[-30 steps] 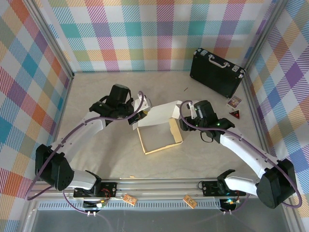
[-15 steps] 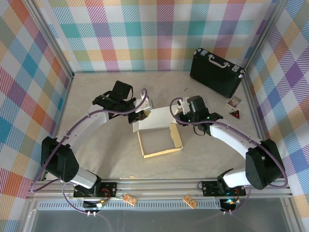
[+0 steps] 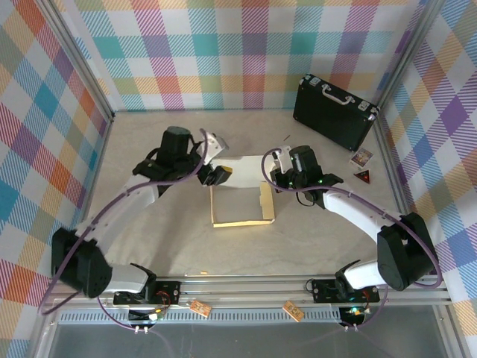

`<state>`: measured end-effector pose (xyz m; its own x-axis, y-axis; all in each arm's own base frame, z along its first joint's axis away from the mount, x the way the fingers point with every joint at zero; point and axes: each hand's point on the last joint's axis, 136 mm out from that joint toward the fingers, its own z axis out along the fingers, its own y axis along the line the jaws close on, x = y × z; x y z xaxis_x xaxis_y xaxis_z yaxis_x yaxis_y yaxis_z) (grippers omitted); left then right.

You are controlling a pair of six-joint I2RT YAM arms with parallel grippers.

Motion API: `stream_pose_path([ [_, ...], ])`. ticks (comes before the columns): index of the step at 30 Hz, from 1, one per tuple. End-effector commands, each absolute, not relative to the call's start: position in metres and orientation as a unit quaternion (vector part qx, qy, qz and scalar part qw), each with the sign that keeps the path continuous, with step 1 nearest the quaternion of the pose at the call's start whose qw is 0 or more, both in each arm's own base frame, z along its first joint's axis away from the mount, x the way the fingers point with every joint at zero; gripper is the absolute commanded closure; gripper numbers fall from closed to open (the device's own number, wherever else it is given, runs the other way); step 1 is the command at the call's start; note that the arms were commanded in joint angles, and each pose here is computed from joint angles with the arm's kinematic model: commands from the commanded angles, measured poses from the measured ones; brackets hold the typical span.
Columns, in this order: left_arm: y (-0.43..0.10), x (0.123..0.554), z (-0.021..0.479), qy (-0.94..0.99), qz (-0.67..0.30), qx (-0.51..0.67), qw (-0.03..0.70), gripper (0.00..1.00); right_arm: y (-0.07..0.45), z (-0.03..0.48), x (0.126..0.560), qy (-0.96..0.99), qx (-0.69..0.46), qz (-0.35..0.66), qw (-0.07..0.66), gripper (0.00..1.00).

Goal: Fold the paper box

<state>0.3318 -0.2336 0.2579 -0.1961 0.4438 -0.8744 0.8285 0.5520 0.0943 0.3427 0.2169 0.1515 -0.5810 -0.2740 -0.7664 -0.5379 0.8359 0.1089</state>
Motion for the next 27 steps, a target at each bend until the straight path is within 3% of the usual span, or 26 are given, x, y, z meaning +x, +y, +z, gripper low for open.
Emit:
stream_pose_path([
  [1, -0.204, 0.336, 0.325, 0.730, -0.216, 0.292, 0.579, 0.11, 0.216, 0.164, 0.345, 0.860, -0.236, 0.166, 0.421, 1.00],
  [4, -0.146, 0.339, 0.338, 0.750, -0.178, 0.136, 0.623, 0.00, 0.216, 0.167, 0.344, 0.856, -0.239, 0.169, 0.425, 0.99],
  [8, -0.052, 0.341, 0.304, 0.791, -0.082, -0.078, 0.601, 0.00, 0.217, 0.169, 0.342, 0.855, -0.243, 0.172, 0.425, 0.99],
  [10, -0.027, 0.341, 0.277, 0.808, -0.057, -0.114, 0.575, 0.00, 0.218, 0.169, 0.342, 0.854, -0.244, 0.174, 0.425, 0.99],
  [14, -0.039, 0.351, 0.244, 0.819, -0.067, -0.055, 0.568, 0.10, 0.218, 0.168, 0.341, 0.853, -0.249, 0.173, 0.425, 0.99],
  [21, -0.108, 0.365, 0.203, 0.824, -0.186, 0.105, 0.525, 0.42, 0.219, 0.165, 0.342, 0.855, -0.252, 0.176, 0.419, 0.99],
  [27, -0.150, 0.345, 0.199, 0.802, -0.243, 0.191, 0.511, 0.47, 0.220, 0.163, 0.344, 0.858, -0.250, 0.180, 0.411, 0.98],
])
